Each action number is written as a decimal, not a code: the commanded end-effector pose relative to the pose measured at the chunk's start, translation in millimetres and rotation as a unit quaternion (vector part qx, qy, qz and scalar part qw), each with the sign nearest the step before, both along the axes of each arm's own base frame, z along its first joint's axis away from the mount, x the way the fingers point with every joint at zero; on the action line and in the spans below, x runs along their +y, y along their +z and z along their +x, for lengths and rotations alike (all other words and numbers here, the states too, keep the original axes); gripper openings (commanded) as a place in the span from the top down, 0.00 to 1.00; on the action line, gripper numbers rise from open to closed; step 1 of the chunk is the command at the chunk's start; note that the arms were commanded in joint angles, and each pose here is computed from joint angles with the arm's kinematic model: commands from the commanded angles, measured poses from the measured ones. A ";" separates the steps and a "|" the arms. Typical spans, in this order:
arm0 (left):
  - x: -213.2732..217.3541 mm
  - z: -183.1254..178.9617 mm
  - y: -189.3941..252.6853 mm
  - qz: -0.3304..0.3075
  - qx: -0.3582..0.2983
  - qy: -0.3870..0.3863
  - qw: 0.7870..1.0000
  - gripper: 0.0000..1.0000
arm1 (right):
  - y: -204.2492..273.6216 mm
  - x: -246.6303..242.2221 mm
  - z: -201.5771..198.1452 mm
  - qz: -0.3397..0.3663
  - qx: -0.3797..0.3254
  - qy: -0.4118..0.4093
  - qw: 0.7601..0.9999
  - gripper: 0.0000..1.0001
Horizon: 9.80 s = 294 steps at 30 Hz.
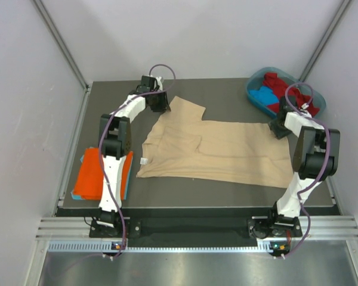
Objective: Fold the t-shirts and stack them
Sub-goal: Fold the tshirt
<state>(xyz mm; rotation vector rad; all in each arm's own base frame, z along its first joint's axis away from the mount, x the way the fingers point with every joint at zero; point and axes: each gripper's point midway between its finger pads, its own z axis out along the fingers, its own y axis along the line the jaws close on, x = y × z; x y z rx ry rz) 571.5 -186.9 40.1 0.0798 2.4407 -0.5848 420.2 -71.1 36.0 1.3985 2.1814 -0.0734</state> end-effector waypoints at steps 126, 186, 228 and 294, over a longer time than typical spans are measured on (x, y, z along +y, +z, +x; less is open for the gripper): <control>-5.4 -220.7 89.1 0.065 0.056 0.024 0.996 0.63 | 48.4 -32.8 -103.4 0.041 0.031 0.159 0.986 0.71; 18.6 -190.4 40.6 0.137 0.103 0.115 0.978 0.62 | 29.0 -22.4 -96.4 0.038 -0.008 0.149 0.988 0.79; 49.4 -131.4 35.2 -0.025 0.080 0.056 0.995 0.55 | 37.3 392.2 -14.1 0.156 -0.179 0.682 0.692 0.52; 53.5 -312.5 40.1 0.079 0.190 -0.024 0.978 0.87 | 74.4 363.8 -129.5 0.150 -0.220 0.772 0.577 0.59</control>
